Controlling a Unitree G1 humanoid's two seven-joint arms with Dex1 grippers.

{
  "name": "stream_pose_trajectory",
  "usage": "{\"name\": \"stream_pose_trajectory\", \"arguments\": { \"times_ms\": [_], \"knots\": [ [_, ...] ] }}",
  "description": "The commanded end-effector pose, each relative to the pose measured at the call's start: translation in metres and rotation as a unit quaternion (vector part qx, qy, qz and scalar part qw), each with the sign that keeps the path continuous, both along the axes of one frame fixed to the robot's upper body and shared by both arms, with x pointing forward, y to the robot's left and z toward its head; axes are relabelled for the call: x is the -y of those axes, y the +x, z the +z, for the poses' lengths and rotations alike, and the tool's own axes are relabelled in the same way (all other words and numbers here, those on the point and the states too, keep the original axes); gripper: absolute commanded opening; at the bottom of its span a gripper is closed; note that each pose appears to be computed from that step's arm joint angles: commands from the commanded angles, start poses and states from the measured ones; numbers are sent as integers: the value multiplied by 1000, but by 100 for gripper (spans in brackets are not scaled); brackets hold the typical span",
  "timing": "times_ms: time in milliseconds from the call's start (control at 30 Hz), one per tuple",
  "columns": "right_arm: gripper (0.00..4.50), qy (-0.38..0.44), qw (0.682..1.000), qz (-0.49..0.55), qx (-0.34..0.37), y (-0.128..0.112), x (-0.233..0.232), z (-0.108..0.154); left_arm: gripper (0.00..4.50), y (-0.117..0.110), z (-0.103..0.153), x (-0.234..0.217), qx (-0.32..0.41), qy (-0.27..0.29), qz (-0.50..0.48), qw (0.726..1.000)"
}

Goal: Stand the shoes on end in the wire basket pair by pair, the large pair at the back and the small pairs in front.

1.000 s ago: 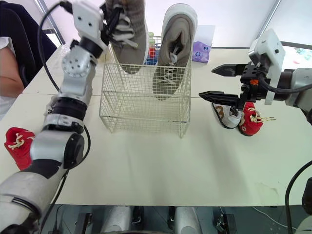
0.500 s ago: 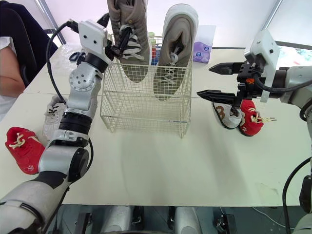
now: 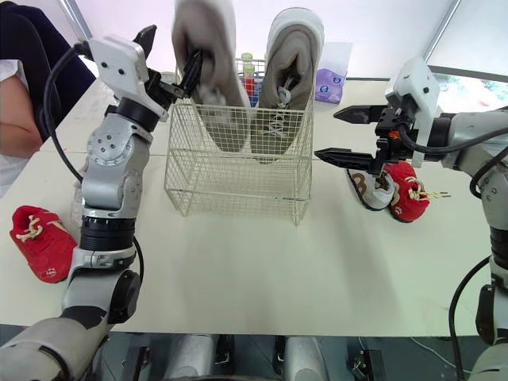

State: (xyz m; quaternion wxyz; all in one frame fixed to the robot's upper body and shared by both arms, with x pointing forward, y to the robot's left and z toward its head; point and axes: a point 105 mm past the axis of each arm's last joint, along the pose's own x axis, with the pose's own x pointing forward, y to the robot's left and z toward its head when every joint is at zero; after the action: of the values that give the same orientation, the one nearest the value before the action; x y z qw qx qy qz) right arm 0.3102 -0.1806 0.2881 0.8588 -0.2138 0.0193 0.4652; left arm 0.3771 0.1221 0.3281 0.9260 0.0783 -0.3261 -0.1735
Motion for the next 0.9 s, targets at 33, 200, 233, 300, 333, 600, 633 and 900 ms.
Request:
{"name": "stream_pose_trajectory", "arguments": {
  "times_ms": [33, 200, 233, 300, 333, 600, 633, 900],
  "knots": [
    [450, -1, 999, 8, 31, -1, -4, 13, 426, -21, 23, -1, 34, -3, -22, 999],
    [450, 13, 999, 10, 31, -1, -5, 15, 426, -39, 27, -8, 5, 12, -57, 998],
    [450, 16, 999, 8, 32, -1, -5, 16, 426, -44, 28, -11, -3, 14, -66, 998],
    [450, 25, 999, 11, 23, -2, -4, 16, 426, -56, 29, -18, -29, 5, -97, 995],
    [450, 24, 999, 9, 23, -2, -3, 16, 426, -64, 30, -22, -40, 11, -114, 993],
    [450, 83, 994, -53, 50, 18, 10, 26, 439, -100, -10, -45, -189, 50, -180, 964],
    [450, 97, 990, -82, 60, 24, 19, 28, 439, -104, -26, -45, -225, 59, -187, 954],
    [450, 211, 932, -269, 117, 40, 80, 22, 439, -128, -74, -20, -324, 88, -227, 914]
  ]
}}
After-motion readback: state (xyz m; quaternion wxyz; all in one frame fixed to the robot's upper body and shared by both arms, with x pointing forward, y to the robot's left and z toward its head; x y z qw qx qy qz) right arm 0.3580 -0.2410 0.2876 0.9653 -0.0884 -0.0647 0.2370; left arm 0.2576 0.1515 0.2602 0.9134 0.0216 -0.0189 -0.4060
